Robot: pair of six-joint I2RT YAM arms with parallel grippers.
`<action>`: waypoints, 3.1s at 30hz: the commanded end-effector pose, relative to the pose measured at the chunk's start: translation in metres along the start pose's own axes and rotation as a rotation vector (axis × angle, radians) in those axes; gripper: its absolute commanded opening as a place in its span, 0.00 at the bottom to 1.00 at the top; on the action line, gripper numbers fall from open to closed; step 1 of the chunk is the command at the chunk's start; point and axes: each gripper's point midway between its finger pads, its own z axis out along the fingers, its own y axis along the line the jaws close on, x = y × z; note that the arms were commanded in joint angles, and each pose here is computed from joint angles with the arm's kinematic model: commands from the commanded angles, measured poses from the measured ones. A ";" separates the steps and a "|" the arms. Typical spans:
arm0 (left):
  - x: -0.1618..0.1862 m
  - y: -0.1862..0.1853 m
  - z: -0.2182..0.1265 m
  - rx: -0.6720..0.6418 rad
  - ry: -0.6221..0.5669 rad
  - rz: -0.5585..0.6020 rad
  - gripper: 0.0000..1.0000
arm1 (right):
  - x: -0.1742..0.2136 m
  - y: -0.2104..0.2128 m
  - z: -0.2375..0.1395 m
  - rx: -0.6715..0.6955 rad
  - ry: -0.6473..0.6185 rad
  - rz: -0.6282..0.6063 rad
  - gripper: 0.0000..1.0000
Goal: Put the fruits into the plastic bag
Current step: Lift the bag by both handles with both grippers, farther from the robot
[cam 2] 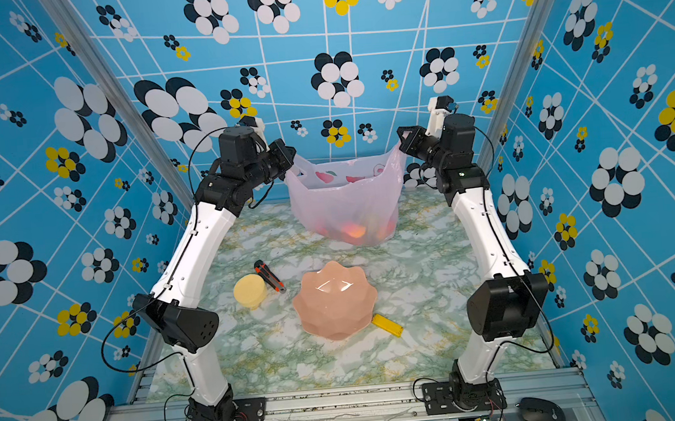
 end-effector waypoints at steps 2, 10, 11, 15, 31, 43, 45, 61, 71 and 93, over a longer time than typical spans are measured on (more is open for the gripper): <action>-0.026 -0.025 -0.018 0.079 -0.066 -0.007 0.00 | -0.017 0.045 -0.006 -0.211 -0.027 0.041 0.00; -0.021 -0.019 -0.034 -0.083 -0.074 0.139 0.00 | -0.004 0.025 -0.008 -0.112 -0.008 0.020 0.00; -0.016 -0.025 -0.029 -0.005 -0.038 0.073 0.00 | -0.003 0.023 -0.008 -0.102 -0.006 0.023 0.00; -0.002 -0.075 -0.022 0.233 0.021 0.033 0.00 | 0.014 -0.003 0.003 -0.027 0.035 0.054 0.00; -0.037 0.002 -0.032 0.056 -0.041 -0.058 0.00 | -0.018 0.059 -0.021 -0.186 -0.029 -0.026 0.00; -0.017 0.008 -0.012 0.071 0.021 -0.094 0.00 | -0.038 0.085 -0.025 -0.274 -0.057 -0.022 0.00; -0.020 0.016 -0.015 0.067 0.011 -0.111 0.00 | -0.049 0.097 -0.038 -0.268 -0.089 -0.070 0.00; -0.023 -0.007 -0.022 0.120 0.000 -0.058 0.00 | -0.018 0.061 -0.023 -0.215 -0.047 -0.051 0.00; -0.008 0.032 -0.001 0.077 0.050 -0.086 0.00 | 0.000 0.032 0.022 -0.284 0.003 0.090 0.00; 0.008 0.051 0.001 0.040 0.094 -0.088 0.99 | 0.038 -0.004 0.010 -0.157 0.067 0.045 0.93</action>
